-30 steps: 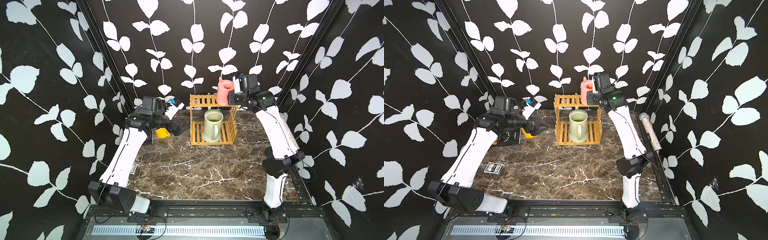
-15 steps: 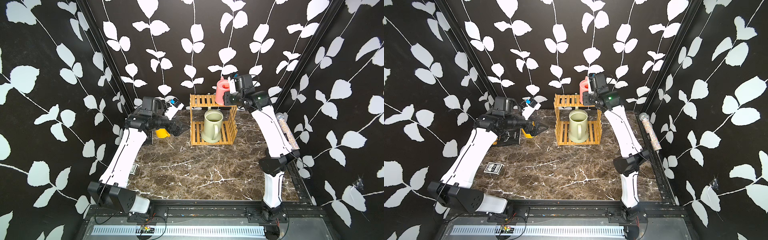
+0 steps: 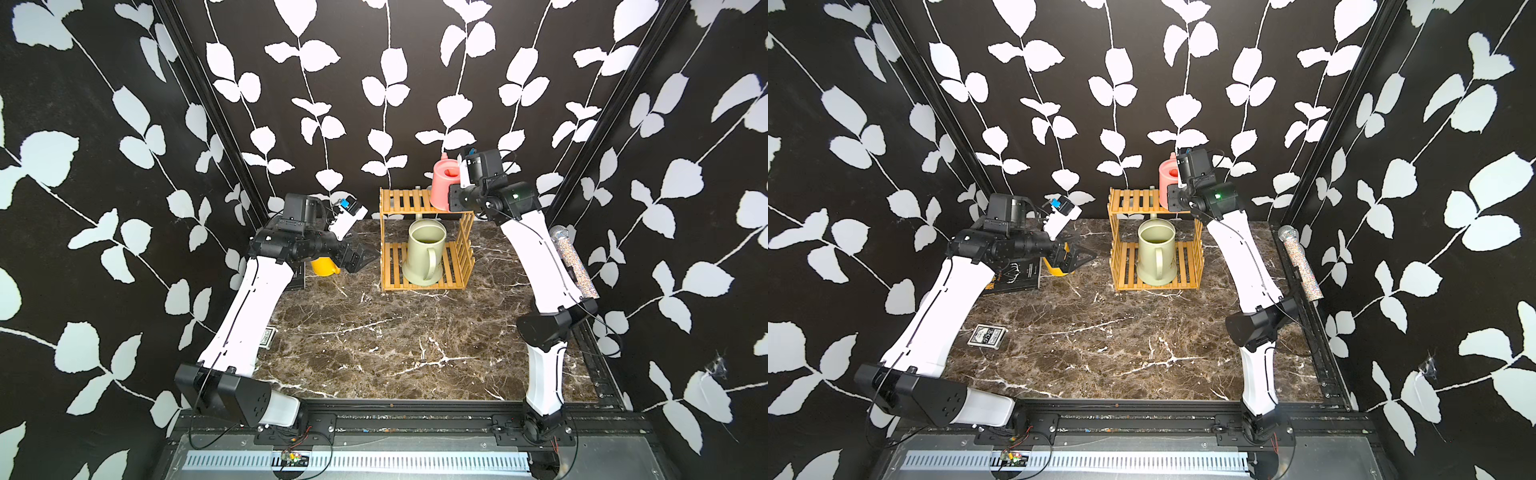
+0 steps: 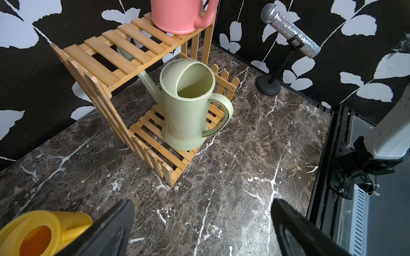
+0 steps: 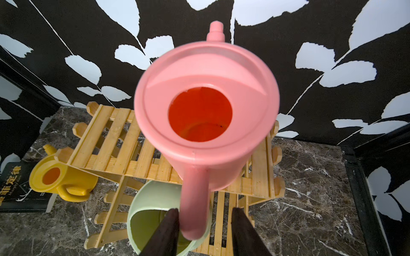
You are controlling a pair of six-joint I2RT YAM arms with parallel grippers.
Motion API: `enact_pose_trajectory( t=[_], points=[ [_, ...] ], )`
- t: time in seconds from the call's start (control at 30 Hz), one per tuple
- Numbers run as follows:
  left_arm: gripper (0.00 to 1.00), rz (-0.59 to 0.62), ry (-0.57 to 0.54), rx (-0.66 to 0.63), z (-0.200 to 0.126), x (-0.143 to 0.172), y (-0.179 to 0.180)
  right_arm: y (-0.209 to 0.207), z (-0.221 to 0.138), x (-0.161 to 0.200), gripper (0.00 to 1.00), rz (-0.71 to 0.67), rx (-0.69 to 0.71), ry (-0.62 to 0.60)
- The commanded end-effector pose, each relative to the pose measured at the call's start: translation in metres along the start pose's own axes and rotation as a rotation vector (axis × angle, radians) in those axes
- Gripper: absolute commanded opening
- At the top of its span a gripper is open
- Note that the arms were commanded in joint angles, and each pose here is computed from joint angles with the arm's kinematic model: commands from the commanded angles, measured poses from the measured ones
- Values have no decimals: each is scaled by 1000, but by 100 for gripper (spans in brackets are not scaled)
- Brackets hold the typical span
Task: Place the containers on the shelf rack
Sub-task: 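Place the container on the shelf.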
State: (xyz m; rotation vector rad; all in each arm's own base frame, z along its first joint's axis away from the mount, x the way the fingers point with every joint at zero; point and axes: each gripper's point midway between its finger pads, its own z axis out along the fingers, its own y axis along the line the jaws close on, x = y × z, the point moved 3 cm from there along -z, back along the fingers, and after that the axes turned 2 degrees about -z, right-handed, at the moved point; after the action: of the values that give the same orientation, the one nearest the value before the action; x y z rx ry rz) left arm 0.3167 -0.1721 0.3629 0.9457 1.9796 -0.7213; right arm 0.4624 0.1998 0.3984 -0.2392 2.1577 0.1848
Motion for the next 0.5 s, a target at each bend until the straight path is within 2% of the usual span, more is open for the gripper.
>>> enact_pose_trajectory(
  t=[0.0,0.27,0.47],
  points=[
    [99,9,-37,3,-10,-5,-7,-7,0,-5,38,0,32,-18],
    [99,10,-37,3,-10,-5,-6,-7,-3,-6,32,0,25,-22],
    [99,10,-37,3,-10,-5,-6,-8,-4,-6,31,-1,27,-22]
  ],
)
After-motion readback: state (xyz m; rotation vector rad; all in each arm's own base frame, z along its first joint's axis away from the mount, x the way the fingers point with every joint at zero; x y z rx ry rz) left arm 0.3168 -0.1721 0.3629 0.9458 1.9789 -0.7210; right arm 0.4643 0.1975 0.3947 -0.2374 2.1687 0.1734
